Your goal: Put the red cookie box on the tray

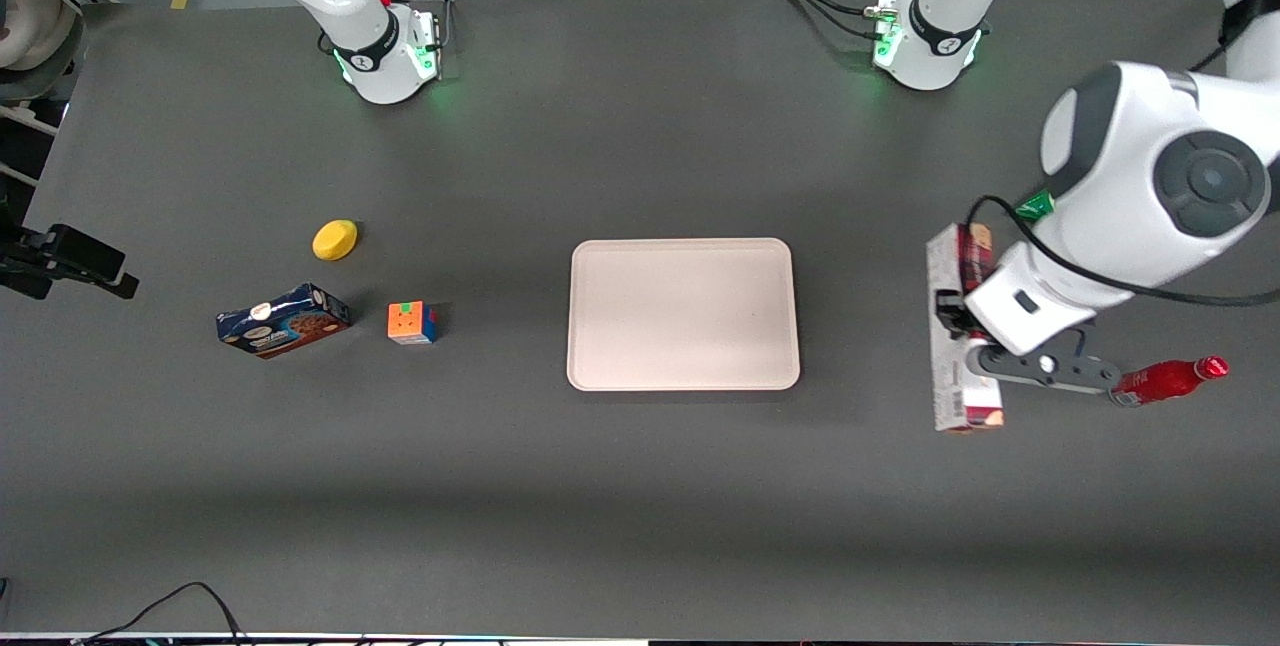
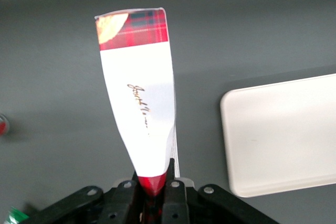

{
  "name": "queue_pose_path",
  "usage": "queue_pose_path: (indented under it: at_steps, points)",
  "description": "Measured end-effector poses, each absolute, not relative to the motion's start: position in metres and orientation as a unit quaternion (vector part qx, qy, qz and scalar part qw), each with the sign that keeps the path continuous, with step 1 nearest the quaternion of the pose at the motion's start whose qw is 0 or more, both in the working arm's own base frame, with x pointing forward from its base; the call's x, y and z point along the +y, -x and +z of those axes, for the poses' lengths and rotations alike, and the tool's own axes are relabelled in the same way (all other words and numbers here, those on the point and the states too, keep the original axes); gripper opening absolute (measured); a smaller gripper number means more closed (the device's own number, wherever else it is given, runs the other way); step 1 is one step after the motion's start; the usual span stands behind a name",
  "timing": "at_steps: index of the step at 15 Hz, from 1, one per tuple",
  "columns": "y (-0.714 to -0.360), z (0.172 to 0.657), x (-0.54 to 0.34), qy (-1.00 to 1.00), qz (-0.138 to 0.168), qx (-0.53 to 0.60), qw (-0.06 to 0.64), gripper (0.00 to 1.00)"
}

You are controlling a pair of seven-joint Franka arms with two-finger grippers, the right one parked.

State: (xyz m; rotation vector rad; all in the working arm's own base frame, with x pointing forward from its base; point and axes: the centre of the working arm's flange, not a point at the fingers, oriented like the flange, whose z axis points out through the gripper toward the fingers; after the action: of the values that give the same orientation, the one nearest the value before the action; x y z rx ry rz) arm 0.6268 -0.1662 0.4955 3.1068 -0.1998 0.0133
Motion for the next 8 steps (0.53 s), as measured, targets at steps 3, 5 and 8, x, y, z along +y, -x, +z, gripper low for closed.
queue_pose_path:
  at_steps: [3,5,8]
  points:
    - [-0.603,0.504,-0.23,-1.0,-0.002,-0.02,0.021,0.16]
    - [-0.585,0.496,-0.268,-1.0,-0.005,-0.006,0.007,0.16]
    - [-0.566,0.462,-0.305,-1.0,-0.001,0.007,0.001,0.16]
